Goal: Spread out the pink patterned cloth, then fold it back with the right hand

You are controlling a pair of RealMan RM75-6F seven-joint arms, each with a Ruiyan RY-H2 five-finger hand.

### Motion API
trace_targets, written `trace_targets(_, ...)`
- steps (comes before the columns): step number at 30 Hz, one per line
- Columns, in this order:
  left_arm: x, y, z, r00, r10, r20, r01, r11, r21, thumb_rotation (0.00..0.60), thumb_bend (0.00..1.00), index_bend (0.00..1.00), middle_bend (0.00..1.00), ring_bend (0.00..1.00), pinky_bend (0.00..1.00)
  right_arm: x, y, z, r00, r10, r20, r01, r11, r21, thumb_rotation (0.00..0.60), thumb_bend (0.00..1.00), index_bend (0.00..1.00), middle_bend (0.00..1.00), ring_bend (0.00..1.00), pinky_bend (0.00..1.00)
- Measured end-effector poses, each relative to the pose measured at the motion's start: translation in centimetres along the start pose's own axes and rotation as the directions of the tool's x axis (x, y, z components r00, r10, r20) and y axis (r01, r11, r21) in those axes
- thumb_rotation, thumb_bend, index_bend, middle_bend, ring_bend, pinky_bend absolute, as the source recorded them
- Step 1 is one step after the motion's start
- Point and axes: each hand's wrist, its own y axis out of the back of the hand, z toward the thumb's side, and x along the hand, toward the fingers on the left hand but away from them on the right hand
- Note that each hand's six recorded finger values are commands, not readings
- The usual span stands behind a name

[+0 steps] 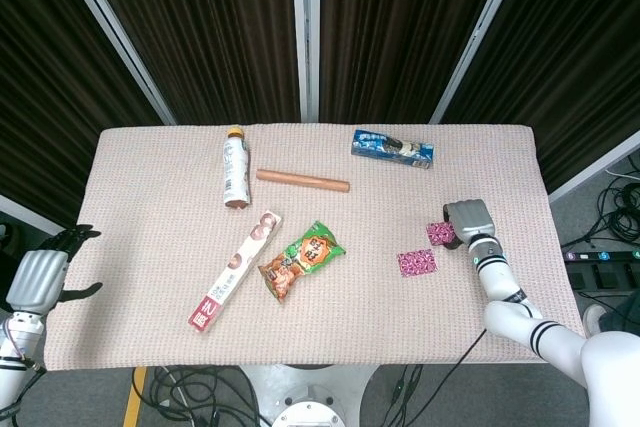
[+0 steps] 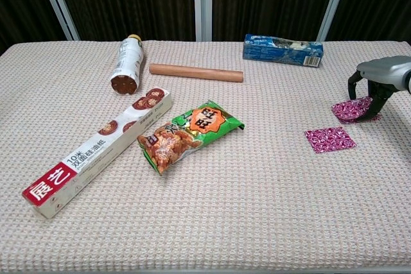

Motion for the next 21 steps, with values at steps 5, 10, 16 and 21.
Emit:
trace_targets(5, -0.01, 0.06, -0.01, 1.0, 0.001, 0.002, -0.001, 1.0, 0.001, 0.6, 0.05, 0.29, 0.29, 0.24, 0.34, 0.07, -0.3, -0.56, 1.0, 0.006, 0.015, -0.006, 1.0, -0.013, 0.524, 0.07, 0.43, 1.0, 1.0, 1.0)
trace_targets(10, -0.07, 0.11, -0.05, 1.0, 0.002, 0.003, -0.002, 1.0, 0.005, 0.6, 0.05, 0.29, 0.29, 0.24, 0.34, 0.04, -0.42, -0.3, 1.0, 0.005, 0.012, -0.005, 1.0, -0.022, 0.523, 0.07, 0.43, 1.0, 1.0, 1.0)
trace_targets(16, -0.05, 0.25, -0.07, 1.0, 0.005, 0.004, -0.005, 1.0, 0.008, 0.6, 0.05, 0.29, 0.29, 0.24, 0.34, -0.05, -0.32, -0.01, 1.0, 0.002, 0.008, -0.001, 1.0, -0.024, 0.52, 0.07, 0.42, 1.0, 1.0, 1.0)
trace_targets(21, -0.02, 0.25, -0.04, 1.0, 0.004, 0.003, -0.004, 1.0, 0.007, 0.6, 0.05, 0.29, 0.29, 0.24, 0.34, -0.08, -0.66, -0.07, 1.0, 0.014, 0.012, -0.013, 1.0, -0.016, 0.518, 0.06, 0.37, 1.0, 1.0, 1.0)
